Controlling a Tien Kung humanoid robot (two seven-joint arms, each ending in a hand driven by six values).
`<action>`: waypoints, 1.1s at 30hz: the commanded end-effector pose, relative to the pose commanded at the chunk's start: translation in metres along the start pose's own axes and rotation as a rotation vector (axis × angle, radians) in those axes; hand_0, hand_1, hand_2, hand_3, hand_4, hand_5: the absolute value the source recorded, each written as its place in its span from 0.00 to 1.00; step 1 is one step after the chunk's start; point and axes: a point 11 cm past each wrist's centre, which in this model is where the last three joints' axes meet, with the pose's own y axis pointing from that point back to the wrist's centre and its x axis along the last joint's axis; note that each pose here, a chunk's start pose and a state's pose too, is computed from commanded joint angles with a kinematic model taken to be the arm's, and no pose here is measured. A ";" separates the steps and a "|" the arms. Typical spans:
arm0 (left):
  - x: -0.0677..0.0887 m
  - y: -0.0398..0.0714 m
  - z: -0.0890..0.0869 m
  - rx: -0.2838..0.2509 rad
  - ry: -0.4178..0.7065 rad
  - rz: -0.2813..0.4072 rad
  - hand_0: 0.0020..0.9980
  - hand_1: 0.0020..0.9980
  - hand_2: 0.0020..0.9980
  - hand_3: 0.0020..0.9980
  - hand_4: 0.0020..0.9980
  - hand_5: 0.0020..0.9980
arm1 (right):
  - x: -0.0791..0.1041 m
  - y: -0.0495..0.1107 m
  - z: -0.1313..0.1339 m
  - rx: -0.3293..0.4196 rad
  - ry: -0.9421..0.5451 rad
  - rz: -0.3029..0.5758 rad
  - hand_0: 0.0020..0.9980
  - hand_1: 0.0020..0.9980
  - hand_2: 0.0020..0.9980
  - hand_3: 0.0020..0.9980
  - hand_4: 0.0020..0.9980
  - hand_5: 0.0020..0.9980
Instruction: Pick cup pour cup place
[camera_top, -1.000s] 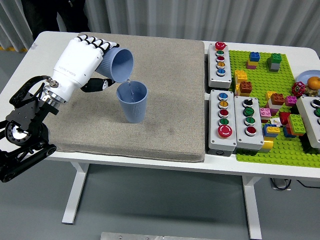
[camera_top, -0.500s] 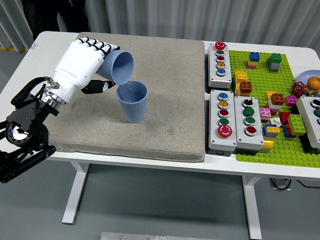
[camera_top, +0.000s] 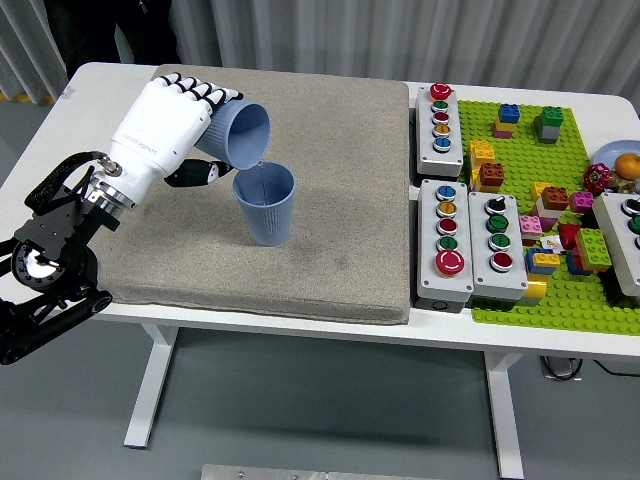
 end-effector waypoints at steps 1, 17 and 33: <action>0.000 0.000 0.000 0.000 -0.001 -0.001 0.54 0.55 0.64 0.57 0.71 0.19 | 0.000 0.000 0.000 0.000 0.000 0.000 0.70 0.63 0.56 0.56 0.00 0.01; 0.008 -0.003 -0.001 -0.015 -0.048 -0.012 0.54 0.55 0.64 0.57 0.71 0.19 | -0.001 0.001 -0.002 0.004 -0.007 -0.001 0.70 0.63 0.56 0.56 0.00 0.01; 0.011 -0.003 -0.003 -0.011 -0.065 -0.018 0.55 0.55 0.64 0.58 0.71 0.19 | 0.000 0.000 -0.002 0.004 -0.010 0.000 0.70 0.63 0.56 0.56 0.00 0.01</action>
